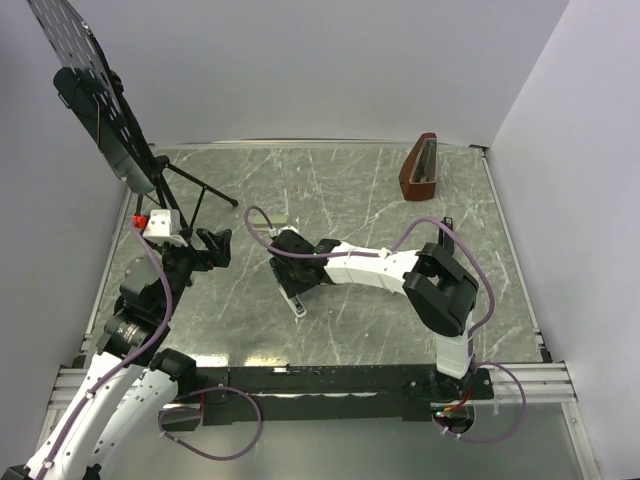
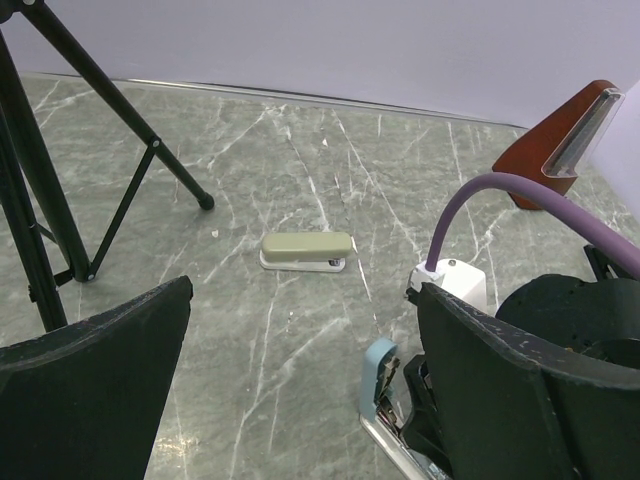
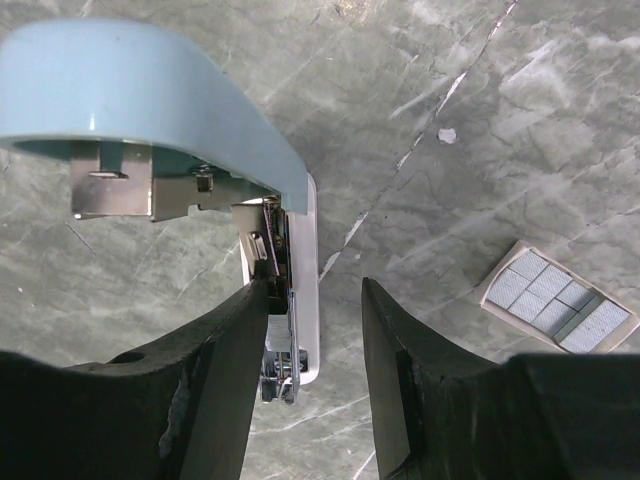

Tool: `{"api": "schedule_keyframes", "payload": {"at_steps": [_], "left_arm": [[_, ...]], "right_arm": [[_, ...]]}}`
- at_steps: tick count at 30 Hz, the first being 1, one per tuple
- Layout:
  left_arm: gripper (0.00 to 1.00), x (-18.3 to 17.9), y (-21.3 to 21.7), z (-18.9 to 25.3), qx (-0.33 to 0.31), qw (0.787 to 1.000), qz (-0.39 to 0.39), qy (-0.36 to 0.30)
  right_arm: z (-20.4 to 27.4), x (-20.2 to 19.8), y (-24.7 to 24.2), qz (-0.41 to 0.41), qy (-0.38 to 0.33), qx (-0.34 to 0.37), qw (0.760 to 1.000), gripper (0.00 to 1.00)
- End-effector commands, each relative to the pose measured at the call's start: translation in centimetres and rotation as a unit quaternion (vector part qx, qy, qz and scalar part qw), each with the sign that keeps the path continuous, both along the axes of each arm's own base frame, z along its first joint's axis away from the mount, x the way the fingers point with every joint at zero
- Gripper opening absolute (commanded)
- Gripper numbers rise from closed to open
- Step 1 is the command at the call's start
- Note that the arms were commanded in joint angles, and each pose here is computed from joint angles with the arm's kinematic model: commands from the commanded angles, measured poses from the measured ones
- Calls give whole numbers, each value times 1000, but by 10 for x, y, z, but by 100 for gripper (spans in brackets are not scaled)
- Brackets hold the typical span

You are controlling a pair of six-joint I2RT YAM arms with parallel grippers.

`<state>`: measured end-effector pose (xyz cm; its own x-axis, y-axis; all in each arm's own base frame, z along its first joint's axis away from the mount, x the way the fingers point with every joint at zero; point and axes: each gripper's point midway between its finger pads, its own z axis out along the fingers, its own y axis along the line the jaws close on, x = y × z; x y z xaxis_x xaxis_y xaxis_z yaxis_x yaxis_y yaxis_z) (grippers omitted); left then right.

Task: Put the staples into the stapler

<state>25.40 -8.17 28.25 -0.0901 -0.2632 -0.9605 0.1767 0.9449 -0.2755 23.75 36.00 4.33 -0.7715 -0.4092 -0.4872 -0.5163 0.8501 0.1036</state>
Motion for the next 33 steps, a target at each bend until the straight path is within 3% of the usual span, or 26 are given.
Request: {"api": "schedule_keyframes", "payload": {"at_steps": [1, 22, 29, 33], "left_arm": [[99, 2, -1, 9, -4, 1000, -2, -18], [99, 4, -3, 7, -3, 1000, -5, -14], [99, 5, -4, 5, -2, 1000, -8, -11], [99, 5, -5, 5, 0, 1000, -12, -10]], "right_arm": [[9, -3, 1, -4, 1, 11, 1000, 50], [8, -29, -18, 7, 20, 6, 1000, 49], [23, -35, -30, 12, -3, 31, 999, 49], [46, -33, -28, 20, -62, 85, 994, 50]]}}
